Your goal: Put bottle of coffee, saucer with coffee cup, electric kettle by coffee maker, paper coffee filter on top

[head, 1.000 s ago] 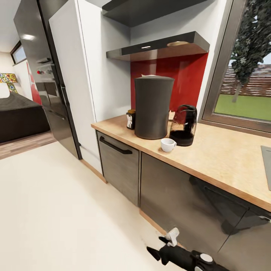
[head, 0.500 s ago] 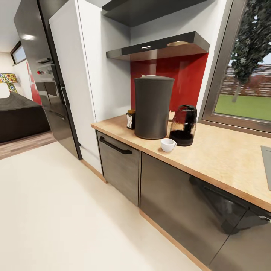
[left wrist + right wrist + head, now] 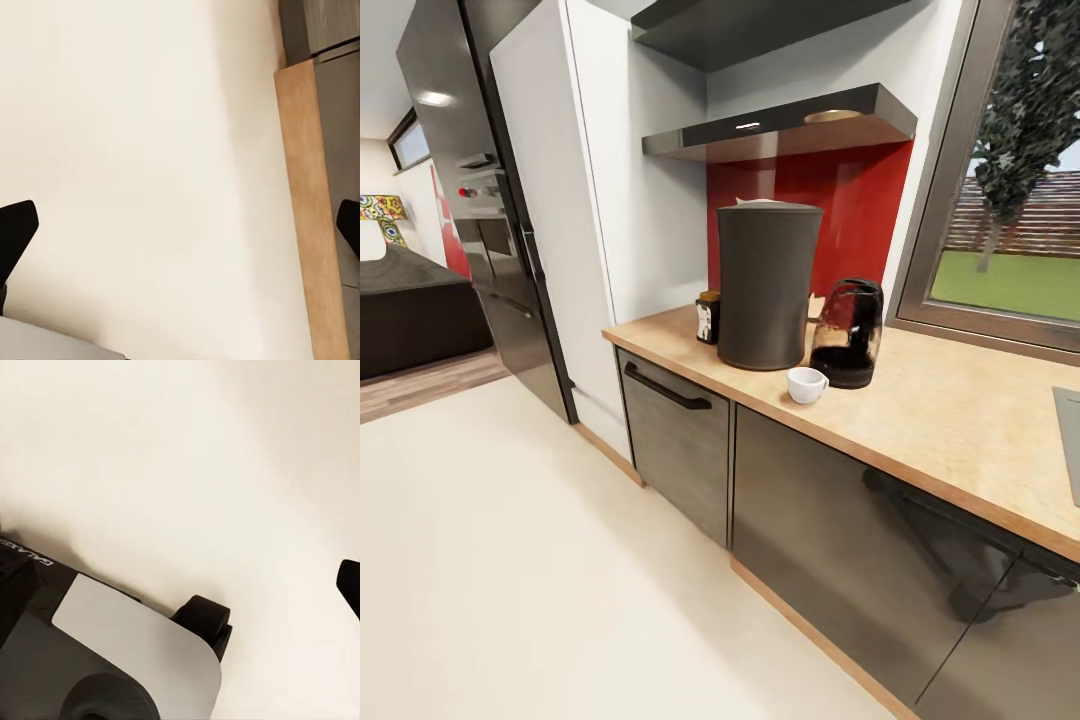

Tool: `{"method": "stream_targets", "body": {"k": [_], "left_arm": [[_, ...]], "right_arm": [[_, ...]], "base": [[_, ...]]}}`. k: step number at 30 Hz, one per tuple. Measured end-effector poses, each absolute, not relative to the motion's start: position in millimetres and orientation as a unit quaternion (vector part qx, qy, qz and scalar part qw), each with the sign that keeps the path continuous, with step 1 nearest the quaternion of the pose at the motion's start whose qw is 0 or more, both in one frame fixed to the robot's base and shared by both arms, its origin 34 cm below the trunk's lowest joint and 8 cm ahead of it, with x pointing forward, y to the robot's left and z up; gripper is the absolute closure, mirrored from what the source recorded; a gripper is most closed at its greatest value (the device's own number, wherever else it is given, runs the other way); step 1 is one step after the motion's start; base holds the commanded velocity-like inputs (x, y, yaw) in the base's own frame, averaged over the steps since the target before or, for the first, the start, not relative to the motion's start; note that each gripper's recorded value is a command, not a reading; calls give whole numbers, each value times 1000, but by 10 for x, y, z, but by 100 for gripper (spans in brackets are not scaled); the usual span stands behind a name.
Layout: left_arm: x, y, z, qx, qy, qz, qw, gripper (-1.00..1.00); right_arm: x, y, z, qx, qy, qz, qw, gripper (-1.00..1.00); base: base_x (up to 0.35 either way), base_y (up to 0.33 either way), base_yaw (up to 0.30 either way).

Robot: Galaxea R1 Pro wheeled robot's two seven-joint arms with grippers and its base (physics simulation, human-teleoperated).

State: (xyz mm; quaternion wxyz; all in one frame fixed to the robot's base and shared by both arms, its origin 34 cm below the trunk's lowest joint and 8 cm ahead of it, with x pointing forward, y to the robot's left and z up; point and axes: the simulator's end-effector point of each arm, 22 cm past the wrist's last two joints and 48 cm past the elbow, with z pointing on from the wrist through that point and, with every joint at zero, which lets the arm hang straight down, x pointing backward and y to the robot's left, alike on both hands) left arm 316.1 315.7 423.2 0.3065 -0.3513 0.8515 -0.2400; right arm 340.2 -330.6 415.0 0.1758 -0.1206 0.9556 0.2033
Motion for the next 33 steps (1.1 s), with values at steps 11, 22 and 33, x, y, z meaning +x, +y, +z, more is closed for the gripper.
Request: {"method": "stream_targets", "body": {"k": [11,22,33], "left_arm": [[3155,3149,4227,-350,853,-240,304,-100],[3155,3149,4227,-350,853,-240,304,-100],[3155,3149,4227,-350,853,-240,304,-100]], "right_arm": [[3392,-3300,4146,-121,956,204,175,-100],[3392,-3299,4146,-121,956,204,175,-100],[3392,-3300,4145,-121,956,203,175,-100]], "base": [[0,0,-151],[0,0,-282],[0,0,-286]]}}
